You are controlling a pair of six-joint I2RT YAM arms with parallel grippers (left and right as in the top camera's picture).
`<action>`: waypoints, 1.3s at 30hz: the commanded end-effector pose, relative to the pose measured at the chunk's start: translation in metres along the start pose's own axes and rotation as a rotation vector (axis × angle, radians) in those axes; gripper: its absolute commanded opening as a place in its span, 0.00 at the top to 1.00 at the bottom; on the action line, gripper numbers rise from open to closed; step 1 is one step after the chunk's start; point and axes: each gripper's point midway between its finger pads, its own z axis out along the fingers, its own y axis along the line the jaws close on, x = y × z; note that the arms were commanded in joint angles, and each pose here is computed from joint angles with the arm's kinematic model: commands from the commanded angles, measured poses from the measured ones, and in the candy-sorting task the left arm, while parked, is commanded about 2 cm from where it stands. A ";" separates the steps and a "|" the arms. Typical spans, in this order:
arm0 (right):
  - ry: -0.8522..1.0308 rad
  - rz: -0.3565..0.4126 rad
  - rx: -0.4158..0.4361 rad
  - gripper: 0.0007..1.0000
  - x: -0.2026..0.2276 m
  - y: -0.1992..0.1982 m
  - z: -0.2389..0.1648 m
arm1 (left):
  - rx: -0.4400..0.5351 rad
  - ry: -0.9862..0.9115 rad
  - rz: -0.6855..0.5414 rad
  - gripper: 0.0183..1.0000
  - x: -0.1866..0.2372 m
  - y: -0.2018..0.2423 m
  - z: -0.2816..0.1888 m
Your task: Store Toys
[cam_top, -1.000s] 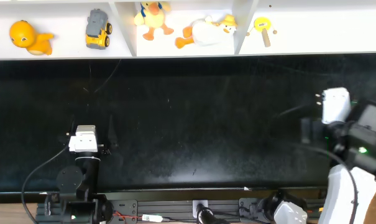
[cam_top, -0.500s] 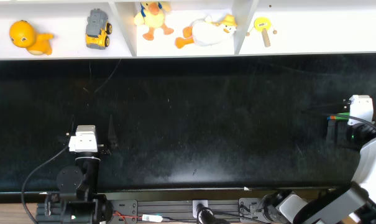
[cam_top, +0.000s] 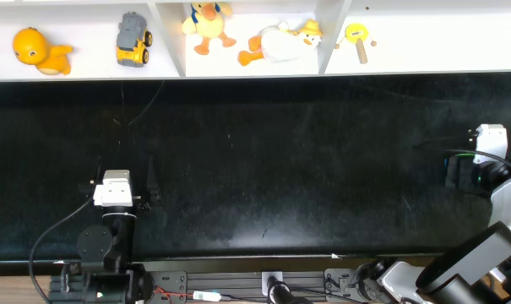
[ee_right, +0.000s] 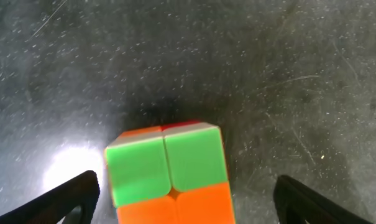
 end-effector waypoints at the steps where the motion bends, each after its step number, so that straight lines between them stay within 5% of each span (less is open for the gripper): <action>1: 0.012 0.083 -0.037 0.16 0.009 0.008 0.010 | 0.009 -0.009 -0.003 0.00 -0.001 -0.002 -0.001; 6: 0.034 0.091 -0.055 0.23 0.018 0.016 0.015 | 0.009 -0.009 -0.003 0.00 -0.001 -0.002 -0.001; 12: 0.027 0.097 -0.049 0.46 0.017 0.015 0.016 | 0.009 -0.009 -0.003 0.00 -0.001 -0.002 -0.001; 20: -0.050 0.161 -0.009 0.50 -0.006 0.008 0.005 | 0.009 -0.009 -0.003 0.00 -0.001 -0.002 -0.001; 30: -0.309 0.144 -0.008 0.52 -0.121 0.028 -0.054 | 0.009 -0.009 -0.003 0.00 -0.001 -0.002 -0.001; 39: -0.374 0.170 -0.051 0.53 -0.196 0.028 -0.049 | 0.009 -0.009 -0.003 0.00 -0.001 -0.002 -0.001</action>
